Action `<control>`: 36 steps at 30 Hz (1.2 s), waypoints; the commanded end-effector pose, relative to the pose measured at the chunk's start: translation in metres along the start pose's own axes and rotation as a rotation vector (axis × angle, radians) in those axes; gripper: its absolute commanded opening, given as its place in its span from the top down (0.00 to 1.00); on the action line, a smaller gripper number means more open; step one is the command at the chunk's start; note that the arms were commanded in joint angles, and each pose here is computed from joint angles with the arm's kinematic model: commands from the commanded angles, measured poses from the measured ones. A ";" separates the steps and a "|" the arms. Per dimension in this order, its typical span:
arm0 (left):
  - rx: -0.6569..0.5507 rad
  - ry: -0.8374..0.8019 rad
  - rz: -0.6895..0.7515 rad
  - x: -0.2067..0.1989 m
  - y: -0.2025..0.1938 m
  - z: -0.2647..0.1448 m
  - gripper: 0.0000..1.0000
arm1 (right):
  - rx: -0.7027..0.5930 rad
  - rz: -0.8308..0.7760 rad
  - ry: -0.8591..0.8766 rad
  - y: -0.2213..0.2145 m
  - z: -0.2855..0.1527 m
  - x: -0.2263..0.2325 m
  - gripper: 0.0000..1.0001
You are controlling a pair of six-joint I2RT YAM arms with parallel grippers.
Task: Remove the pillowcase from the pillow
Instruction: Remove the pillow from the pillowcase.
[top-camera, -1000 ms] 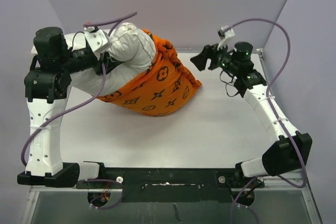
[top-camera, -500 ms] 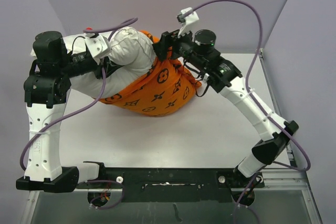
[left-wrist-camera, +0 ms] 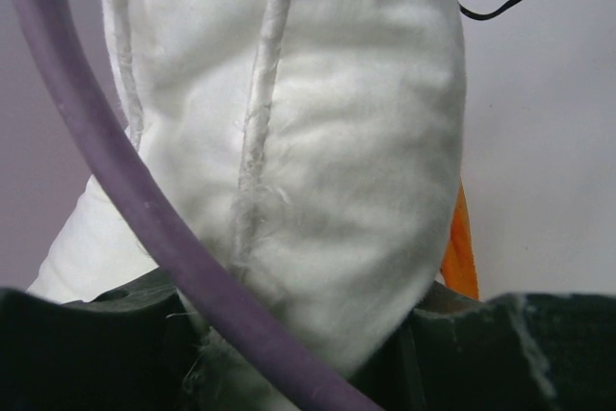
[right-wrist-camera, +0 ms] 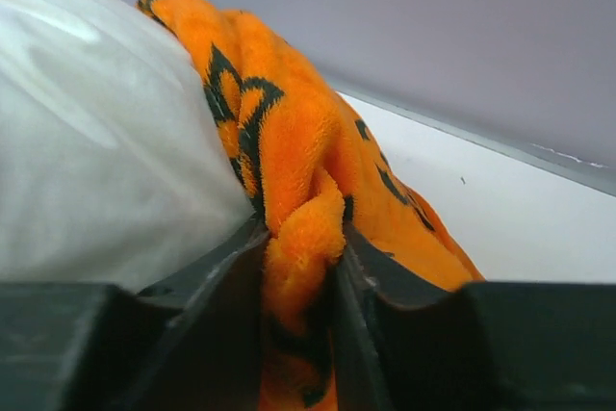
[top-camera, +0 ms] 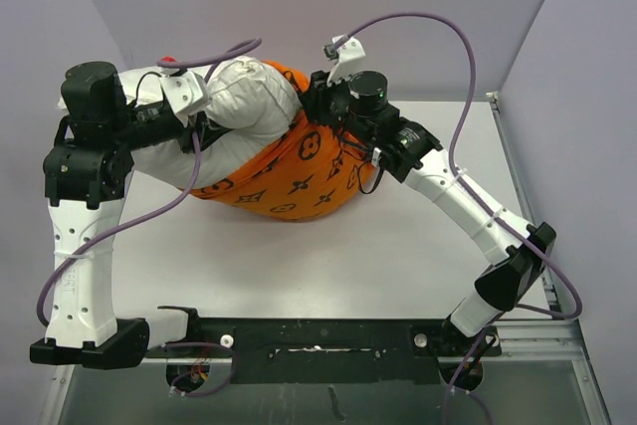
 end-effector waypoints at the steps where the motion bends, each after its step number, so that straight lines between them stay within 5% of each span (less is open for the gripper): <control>1: -0.113 -0.014 0.101 -0.015 0.033 -0.020 1.00 | 0.054 0.040 -0.167 -0.033 -0.001 -0.039 0.79; 10: -0.127 -0.021 0.111 -0.019 0.036 -0.023 1.00 | 0.156 0.202 -0.300 -0.085 -0.013 -0.107 1.00; 28: -0.161 0.248 0.152 0.008 0.057 -0.031 1.00 | 0.512 0.319 -0.555 -0.244 -0.061 -0.195 1.00; 32: -0.196 0.233 0.093 0.012 0.063 -0.027 1.00 | 0.374 0.288 -0.464 -0.220 -0.063 -0.188 0.97; 36: -0.221 0.187 -0.011 0.017 0.068 -0.019 1.00 | 0.060 0.136 -0.319 -0.150 -0.085 -0.160 0.72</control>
Point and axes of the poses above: each gripper's point midway between its finger pads, its own z axis out along the fingers, its own x axis along the line the jaws close on, y = z × x, the point moved 10 cm from there along -z, back along the fingers
